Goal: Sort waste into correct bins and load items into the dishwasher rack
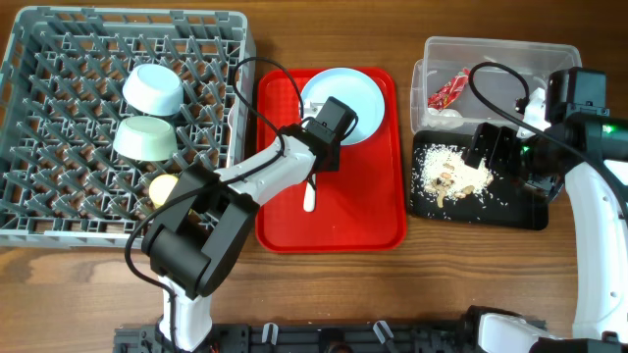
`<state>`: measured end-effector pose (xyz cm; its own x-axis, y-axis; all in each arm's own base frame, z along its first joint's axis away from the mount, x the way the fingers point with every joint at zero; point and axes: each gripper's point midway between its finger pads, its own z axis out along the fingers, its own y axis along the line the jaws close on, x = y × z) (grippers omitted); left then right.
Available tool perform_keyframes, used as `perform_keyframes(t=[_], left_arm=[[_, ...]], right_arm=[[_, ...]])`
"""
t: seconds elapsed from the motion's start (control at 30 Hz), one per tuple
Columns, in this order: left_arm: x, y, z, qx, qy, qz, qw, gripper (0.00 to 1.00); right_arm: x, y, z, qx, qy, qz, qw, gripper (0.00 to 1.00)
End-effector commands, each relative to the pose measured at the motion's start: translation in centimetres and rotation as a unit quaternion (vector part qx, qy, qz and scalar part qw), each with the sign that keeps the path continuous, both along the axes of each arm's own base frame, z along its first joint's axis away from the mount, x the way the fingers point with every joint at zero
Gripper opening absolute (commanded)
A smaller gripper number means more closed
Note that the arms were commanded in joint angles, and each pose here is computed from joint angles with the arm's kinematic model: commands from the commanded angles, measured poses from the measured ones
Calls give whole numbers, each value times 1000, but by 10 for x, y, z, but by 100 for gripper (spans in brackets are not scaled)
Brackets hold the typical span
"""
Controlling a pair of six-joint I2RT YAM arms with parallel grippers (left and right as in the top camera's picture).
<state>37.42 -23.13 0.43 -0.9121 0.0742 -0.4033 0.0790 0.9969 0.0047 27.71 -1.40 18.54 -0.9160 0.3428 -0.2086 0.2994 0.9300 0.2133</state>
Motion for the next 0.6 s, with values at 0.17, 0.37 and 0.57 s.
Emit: perform_keyframes(t=[0.17, 0.37, 0.57], left_arm=[[-9, 8, -13, 19, 23, 0, 1000, 33], [-10, 9, 14, 9, 9, 1, 1000, 29], [-16, 14, 56, 12, -10, -35, 999, 30]], right_arm=[[-1, -3, 7, -13, -12, 4, 1000, 100], [-1, -3, 7, -13, -12, 4, 1000, 100], [-1, -3, 7, -13, -12, 4, 1000, 100]])
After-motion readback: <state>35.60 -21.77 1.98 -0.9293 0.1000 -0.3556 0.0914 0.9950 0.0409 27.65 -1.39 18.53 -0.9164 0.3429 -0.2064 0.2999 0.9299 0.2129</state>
